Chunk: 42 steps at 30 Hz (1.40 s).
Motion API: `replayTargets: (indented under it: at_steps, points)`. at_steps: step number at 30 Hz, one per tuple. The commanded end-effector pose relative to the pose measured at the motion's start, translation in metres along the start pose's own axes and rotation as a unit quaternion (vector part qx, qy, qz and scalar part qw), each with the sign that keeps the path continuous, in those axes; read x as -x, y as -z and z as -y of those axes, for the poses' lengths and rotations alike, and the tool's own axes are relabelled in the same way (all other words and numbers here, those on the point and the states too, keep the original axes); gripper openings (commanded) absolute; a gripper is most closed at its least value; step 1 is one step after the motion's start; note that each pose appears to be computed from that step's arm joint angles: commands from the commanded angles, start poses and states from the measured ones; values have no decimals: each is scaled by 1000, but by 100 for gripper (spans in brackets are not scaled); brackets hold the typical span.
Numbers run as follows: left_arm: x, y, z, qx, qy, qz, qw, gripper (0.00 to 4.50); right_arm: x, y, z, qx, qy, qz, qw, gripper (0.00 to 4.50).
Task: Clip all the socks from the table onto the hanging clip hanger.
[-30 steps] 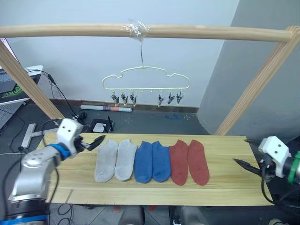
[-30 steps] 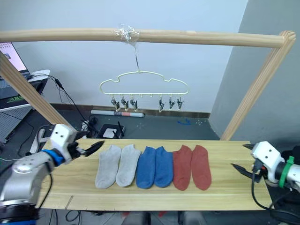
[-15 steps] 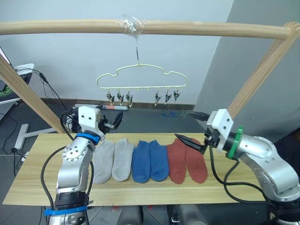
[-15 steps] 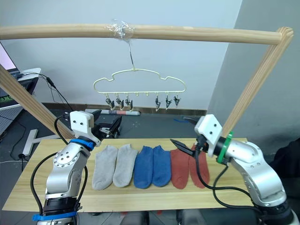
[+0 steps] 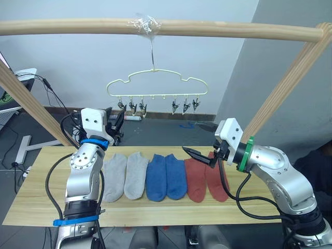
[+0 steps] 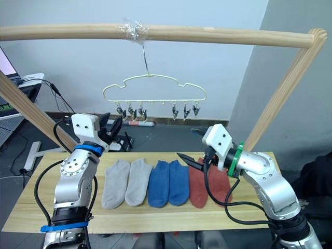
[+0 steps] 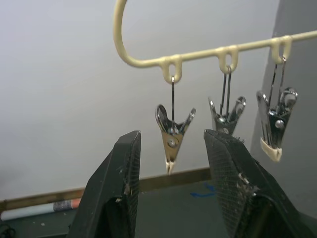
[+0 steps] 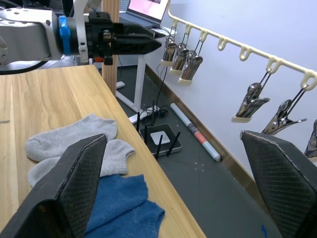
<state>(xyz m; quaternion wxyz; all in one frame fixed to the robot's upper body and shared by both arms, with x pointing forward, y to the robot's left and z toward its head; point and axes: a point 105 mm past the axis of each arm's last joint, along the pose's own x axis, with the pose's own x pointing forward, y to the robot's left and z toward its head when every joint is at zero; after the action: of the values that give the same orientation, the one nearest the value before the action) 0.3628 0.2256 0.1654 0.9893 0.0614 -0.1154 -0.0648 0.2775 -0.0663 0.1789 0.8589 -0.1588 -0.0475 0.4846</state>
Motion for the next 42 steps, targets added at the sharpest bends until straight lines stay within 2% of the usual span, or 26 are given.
replayTargets:
  at_steps: [1,7,21,42]
  points:
    - [-4,-10,-3,-2,-5,20,1000,206,-1,-17,-3,16,-12,25,999,450]
    - [-11,-1,0,2,14,7,1000,206,-4,-24,-5,17,-20,32,999,450]
    - [-25,-11,4,-2,15,38,999,206,-6,-27,-4,16,-30,33,999,450]
    - [-37,-11,6,11,12,44,999,206,-10,-33,-6,6,-52,48,997,450]
